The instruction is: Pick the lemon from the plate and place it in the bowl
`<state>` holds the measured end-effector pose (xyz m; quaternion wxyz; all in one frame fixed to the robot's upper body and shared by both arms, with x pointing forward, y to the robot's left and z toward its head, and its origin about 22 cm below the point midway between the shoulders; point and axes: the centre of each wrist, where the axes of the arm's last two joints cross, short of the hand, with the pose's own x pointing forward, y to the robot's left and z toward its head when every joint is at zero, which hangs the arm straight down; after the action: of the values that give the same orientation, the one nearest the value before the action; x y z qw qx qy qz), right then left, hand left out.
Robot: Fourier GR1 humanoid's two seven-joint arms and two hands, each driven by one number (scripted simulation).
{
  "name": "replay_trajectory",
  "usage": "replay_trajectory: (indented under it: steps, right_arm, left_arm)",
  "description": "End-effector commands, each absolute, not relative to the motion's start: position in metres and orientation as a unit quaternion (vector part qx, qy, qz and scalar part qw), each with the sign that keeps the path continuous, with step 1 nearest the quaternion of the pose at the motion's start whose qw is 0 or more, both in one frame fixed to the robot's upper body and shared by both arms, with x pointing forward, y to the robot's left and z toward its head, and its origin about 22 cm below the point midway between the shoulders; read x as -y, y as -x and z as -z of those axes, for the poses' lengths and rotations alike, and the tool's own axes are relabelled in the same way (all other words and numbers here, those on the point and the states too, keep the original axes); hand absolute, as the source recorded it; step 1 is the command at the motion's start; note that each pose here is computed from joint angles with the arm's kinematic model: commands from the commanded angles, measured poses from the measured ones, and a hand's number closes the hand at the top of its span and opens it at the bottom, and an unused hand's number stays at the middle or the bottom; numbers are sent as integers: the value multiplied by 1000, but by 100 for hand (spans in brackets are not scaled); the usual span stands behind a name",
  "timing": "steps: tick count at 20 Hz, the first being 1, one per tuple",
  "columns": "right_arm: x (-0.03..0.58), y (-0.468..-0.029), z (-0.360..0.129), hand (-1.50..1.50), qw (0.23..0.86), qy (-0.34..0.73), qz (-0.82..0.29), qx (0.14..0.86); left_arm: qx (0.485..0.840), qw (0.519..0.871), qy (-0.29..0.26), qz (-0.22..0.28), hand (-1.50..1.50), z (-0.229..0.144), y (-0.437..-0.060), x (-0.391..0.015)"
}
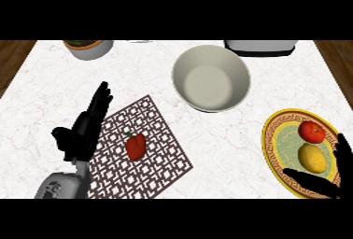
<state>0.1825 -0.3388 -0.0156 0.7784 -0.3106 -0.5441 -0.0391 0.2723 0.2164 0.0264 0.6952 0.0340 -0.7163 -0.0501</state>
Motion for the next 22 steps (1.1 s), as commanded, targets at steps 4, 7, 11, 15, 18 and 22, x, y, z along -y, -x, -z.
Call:
replay_trajectory:
  steps: [4, 7, 11, 15, 18, 22]
  right_arm:
    - [355, -170, 40, -150, 792, 348, 4, 501]
    - [355, -193, 45, -150, 797, 334, -8, 503]
    - [340, -186, 56, 150, 793, 315, -26, 521]
    - [348, -213, 46, 150, 774, 326, -121, 530]
    - [350, -186, 54, 150, 778, 315, -140, 526]
    - [317, -215, 42, 150, 746, 215, -210, 595]
  left_arm:
    - [715, 696, -31, 49, 0, -28, -285, -230]
    - [716, 696, -33, 42, 0, -34, -279, -223]
    - [716, 695, -24, 54, 0, -40, -261, -241]
    - [712, 698, -31, 60, 0, -25, -271, -206]
    - [718, 694, -33, 52, 0, -45, -278, -227]
    - [713, 699, -29, 49, 0, -25, -274, -220]
